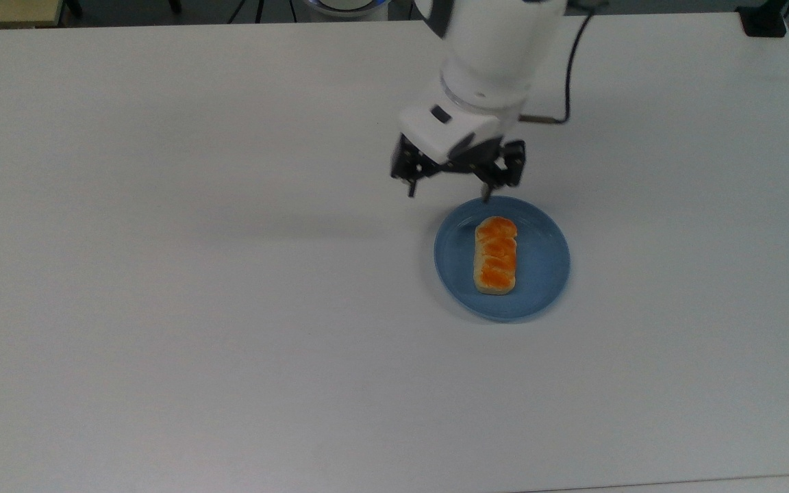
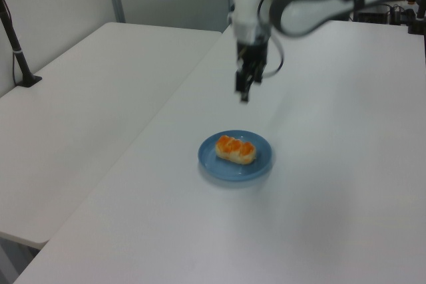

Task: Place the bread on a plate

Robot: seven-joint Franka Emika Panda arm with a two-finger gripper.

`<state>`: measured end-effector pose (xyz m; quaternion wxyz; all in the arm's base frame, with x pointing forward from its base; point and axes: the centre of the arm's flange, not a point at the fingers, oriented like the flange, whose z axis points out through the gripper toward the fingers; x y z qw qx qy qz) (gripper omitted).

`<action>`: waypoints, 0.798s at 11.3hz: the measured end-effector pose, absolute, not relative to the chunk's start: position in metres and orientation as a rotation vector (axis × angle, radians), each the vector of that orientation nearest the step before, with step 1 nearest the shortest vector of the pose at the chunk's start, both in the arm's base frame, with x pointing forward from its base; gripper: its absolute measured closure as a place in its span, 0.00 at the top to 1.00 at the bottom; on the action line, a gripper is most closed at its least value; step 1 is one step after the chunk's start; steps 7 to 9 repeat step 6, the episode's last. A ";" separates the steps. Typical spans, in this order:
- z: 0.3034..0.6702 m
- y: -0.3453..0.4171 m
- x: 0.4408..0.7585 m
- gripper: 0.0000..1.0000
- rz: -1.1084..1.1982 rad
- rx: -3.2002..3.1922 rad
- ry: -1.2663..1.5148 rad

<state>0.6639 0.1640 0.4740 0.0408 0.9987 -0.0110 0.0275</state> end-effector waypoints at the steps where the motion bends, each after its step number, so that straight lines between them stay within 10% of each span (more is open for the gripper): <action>1: 0.511 0.127 0.651 1.00 0.032 3.051 0.003; 5: 0.624 -0.002 0.588 1.00 0.026 3.059 -0.035; 9: 0.634 -0.022 0.578 1.00 0.042 3.070 -0.054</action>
